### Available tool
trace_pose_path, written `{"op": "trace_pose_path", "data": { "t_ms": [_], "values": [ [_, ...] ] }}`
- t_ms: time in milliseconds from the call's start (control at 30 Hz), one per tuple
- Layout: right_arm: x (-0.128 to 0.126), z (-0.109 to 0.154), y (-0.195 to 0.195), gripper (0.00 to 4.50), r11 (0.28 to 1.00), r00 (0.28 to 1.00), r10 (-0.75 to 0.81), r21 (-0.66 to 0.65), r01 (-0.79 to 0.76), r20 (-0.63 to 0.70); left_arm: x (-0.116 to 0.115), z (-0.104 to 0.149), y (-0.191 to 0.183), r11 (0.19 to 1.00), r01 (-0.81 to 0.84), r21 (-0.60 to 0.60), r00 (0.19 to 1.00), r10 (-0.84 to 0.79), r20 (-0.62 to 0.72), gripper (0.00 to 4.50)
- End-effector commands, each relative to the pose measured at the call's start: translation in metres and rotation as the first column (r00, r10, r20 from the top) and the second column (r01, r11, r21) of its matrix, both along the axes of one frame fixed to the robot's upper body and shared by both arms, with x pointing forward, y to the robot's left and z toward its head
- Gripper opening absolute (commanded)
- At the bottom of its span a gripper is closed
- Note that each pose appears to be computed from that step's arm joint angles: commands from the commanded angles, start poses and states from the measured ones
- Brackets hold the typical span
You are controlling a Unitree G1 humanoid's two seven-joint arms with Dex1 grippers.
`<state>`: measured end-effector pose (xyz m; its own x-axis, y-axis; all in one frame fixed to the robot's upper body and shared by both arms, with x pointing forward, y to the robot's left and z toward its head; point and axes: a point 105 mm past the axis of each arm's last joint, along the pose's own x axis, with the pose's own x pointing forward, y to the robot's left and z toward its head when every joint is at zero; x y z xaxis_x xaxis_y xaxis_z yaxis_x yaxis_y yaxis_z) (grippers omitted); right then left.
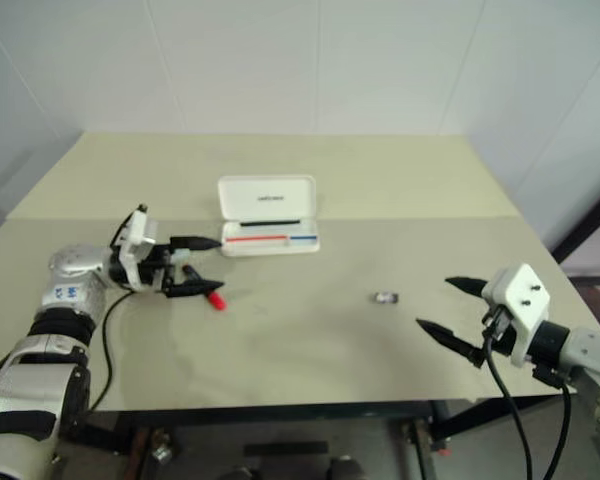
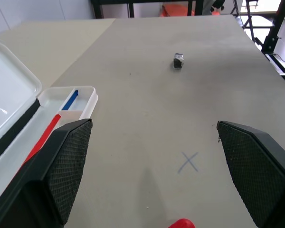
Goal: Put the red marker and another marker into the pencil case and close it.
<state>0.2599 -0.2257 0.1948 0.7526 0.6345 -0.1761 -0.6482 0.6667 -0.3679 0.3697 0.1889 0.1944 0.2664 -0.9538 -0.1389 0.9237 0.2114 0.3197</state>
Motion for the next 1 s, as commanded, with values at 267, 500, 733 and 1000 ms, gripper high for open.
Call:
{"op": "trace_pose_path", "data": {
  "t_ms": [267,500,733,1000],
  "values": [
    [-0.003,0.013,0.020,4.49,0.999,0.995,0.001,0.044,-0.006,0.097,0.027,0.012,-0.013,0.990,-0.123,0.074,0.991,0.119,0.058,4.50],
    [-0.009,0.012,0.033,4.49,0.998,0.994,0.004,0.066,-0.011,0.107,0.056,0.011,-0.027,0.940,-0.307,0.150,0.951,0.296,0.091,4.50],
    [-0.008,0.013,0.032,4.49,0.996,0.989,-0.039,0.081,0.027,0.142,0.072,0.003,-0.044,0.896,-0.382,0.228,0.924,0.373,0.082,4.50],
    [-0.024,0.005,0.028,4.49,0.990,0.983,-0.114,0.096,0.101,0.141,0.080,0.000,-0.052,0.866,-0.439,0.238,0.896,0.441,0.047,4.50]
  ]
}}
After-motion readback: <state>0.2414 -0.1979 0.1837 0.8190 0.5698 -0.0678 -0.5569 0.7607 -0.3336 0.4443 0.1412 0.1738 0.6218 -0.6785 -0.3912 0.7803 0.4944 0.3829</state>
